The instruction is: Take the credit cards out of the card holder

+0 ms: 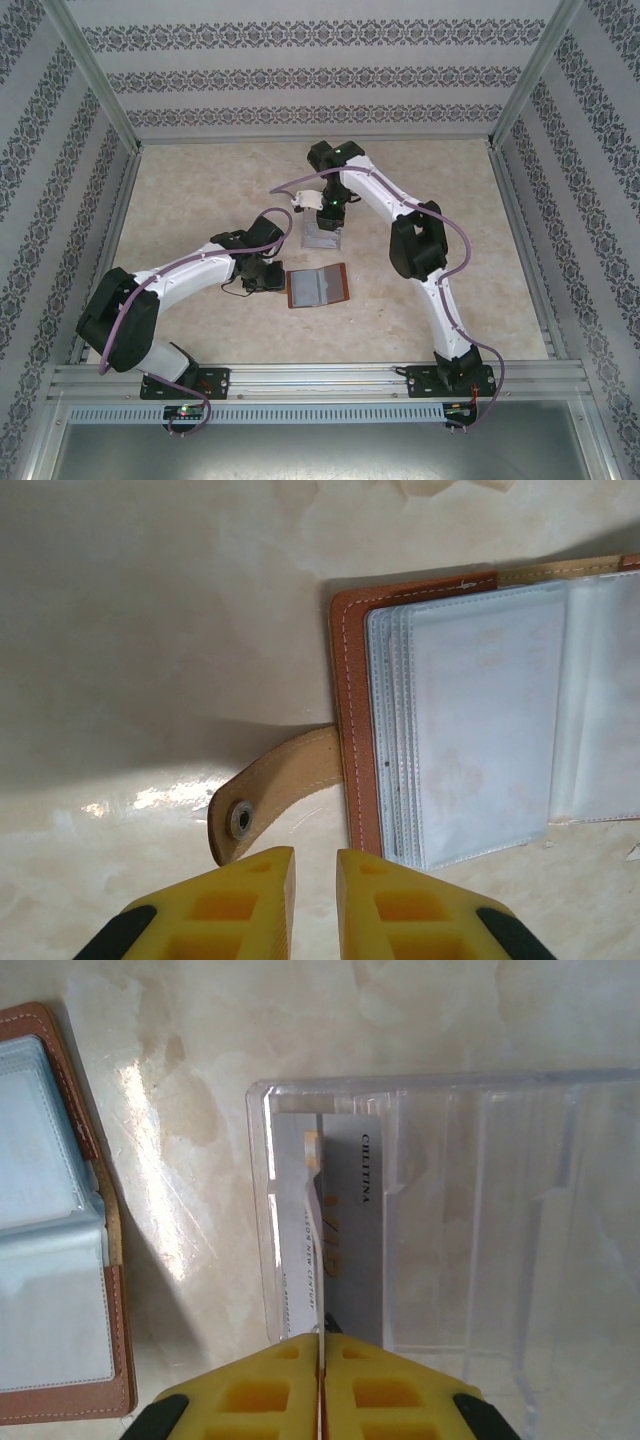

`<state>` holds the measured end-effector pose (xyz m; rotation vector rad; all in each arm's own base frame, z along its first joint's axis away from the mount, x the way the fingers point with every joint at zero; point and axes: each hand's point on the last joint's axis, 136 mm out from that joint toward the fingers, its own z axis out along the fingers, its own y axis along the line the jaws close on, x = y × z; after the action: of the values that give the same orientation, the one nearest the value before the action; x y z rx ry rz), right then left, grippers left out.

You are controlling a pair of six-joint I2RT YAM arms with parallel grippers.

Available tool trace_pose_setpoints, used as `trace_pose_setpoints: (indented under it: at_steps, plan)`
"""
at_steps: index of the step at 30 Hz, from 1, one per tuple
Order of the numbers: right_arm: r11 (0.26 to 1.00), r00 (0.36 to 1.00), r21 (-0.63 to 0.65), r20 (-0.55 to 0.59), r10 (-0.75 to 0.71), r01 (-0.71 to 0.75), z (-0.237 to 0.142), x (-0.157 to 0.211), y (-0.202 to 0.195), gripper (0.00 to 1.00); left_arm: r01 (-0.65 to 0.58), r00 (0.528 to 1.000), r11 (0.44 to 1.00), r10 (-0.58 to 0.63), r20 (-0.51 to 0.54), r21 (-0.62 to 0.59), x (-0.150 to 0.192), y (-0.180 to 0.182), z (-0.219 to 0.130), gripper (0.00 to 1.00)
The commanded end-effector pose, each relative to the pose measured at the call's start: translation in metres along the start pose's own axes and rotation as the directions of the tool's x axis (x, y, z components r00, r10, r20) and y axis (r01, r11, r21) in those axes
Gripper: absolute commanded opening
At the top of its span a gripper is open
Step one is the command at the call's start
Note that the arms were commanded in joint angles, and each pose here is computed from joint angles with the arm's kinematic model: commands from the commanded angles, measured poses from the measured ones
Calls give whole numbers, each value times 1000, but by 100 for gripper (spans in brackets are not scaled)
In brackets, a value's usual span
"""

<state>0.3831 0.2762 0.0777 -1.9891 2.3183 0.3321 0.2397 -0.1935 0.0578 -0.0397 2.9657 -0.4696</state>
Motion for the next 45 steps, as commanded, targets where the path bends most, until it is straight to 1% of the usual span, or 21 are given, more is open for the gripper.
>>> trace_pose_setpoints:
  at_steps: [1,5,13,15,17,19,24,26,28,31,38,40,42,45]
  plan:
    - [999,1000,-31,-16,-21,20,6,-4,9,13,30,999,999,-30,-16,-19,2,7,0,18]
    - [999,1000,30,-21,13,-12,-5,-4,-1,20,33,999,999,-33,-10,-17,1,6,-1,18]
    - [987,998,147,19,60,-62,-32,-7,-9,21,20,1000,1000,-20,-1,12,-5,-2,-5,18]
    - [982,996,165,50,80,-87,-38,-11,-8,21,16,1000,1000,-16,6,23,-6,-5,-7,18]
    - [976,989,176,96,117,-132,-43,-16,-5,17,15,1000,999,-16,14,42,-9,-9,-9,18]
    - [967,971,152,160,179,-203,-47,-25,1,15,17,1000,998,-18,19,64,-11,-14,-9,18]
    - [892,879,140,292,378,-430,-50,-34,7,9,21,1000,995,-23,18,102,-16,-24,-11,18]
    - [849,825,123,340,451,-514,-49,-33,11,8,18,1000,994,-19,14,107,-17,-26,-10,18]
    - [802,768,92,369,523,-590,-47,-31,16,7,16,1000,993,-16,4,113,-16,-27,-9,18]
    - [733,696,69,382,608,-677,-42,-21,26,6,12,1000,992,-11,-12,123,-15,-29,-5,17]
    - [569,506,-92,358,785,-817,-26,-10,65,4,9,999,995,-4,-48,100,-12,-26,5,14]
    - [522,464,-149,305,832,-840,-18,-6,79,5,4,999,995,2,-52,97,-11,-25,6,14]
    - [463,415,-172,254,874,-870,-10,2,88,5,2,998,995,4,-67,96,-9,-24,10,14]
    - [395,354,-237,197,914,-888,-1,4,104,5,5,997,994,4,-82,106,-8,-25,17,13]
